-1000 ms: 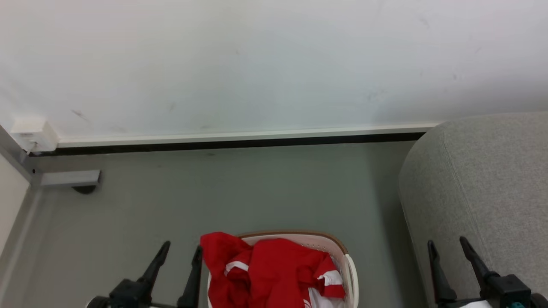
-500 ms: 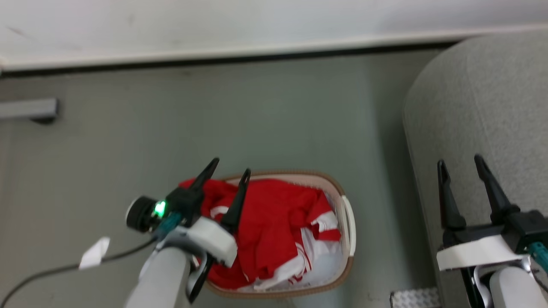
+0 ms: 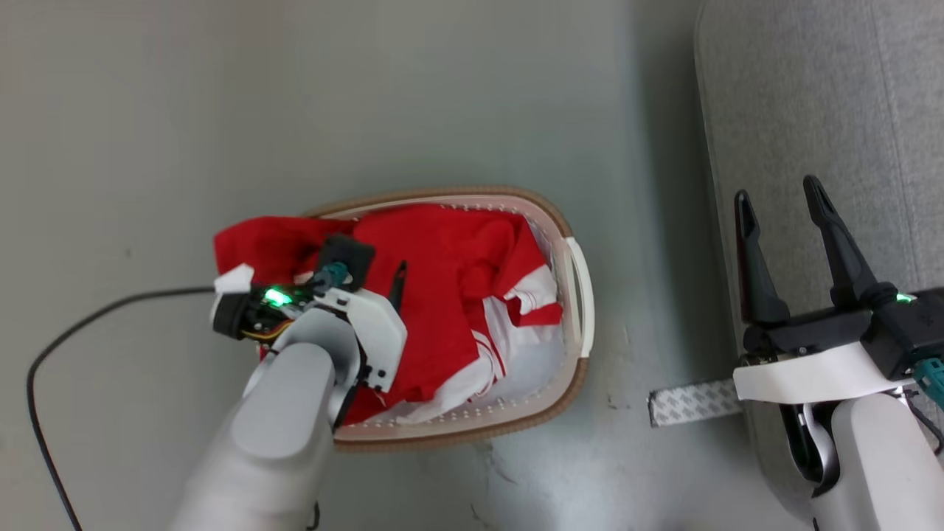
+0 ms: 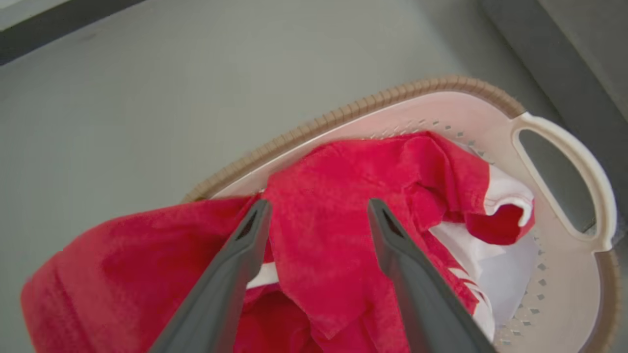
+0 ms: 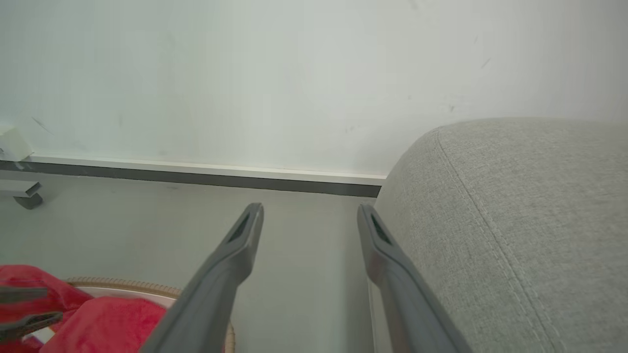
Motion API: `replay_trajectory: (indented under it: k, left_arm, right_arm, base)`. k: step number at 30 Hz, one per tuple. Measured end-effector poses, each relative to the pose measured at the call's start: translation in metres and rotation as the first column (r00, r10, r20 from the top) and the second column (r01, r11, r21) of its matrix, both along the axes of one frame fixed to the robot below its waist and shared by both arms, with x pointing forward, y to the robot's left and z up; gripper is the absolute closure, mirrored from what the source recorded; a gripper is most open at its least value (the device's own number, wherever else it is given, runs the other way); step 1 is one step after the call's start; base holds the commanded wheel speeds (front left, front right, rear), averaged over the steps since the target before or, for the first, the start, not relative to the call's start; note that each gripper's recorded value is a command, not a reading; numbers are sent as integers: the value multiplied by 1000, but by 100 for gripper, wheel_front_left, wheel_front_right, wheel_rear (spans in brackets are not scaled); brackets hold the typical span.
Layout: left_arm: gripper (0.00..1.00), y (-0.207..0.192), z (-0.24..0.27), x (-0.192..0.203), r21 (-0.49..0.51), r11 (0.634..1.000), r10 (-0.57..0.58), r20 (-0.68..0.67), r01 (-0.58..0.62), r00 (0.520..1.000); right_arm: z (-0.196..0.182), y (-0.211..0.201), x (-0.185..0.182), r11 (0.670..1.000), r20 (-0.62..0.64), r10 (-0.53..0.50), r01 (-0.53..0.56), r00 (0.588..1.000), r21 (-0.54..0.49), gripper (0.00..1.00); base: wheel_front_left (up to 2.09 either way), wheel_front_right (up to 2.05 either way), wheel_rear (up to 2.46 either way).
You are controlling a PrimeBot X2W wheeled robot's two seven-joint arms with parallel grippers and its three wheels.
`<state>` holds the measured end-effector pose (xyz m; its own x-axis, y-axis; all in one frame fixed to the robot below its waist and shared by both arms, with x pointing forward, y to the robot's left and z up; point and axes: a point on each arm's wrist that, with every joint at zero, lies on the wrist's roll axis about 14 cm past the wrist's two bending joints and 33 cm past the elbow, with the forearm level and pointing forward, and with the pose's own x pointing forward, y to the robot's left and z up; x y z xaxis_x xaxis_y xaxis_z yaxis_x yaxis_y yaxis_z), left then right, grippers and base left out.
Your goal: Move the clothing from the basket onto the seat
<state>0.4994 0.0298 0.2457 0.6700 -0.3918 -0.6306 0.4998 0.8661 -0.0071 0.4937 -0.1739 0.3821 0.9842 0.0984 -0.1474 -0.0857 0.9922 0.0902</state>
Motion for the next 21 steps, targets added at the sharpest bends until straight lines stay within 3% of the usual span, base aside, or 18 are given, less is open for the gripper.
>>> replay_trajectory:
  k: [8,13,14,16,21]
  left_arm:
    - [0,12,-70,-11,125,992,47,-176,-25,983]
    - [0,13,-102,-20,119,992,61,-253,-31,966]
    - [5,9,-106,-22,107,994,52,-266,-24,963]
    - [100,2,-109,-25,81,997,31,-270,-10,962]
    - [100,-7,-92,-17,17,1000,12,-206,-9,978]
  right_arm:
    - [-24,-8,5,1000,-36,-15,15,999,2,0]
    - [-43,-12,2,1000,-77,-24,24,997,-2,0]
    - [-47,-13,1,1000,-85,-26,26,996,-5,0]
    - [-52,-14,-2,1000,-100,-26,26,995,-7,0]
    - [-54,-9,-7,1000,-114,-19,19,993,1,0]
  base:
    - [0,0,0]
    - [0,0,0]
    - [0,0,0]
    - [0,0,0]
    - [0,0,0]
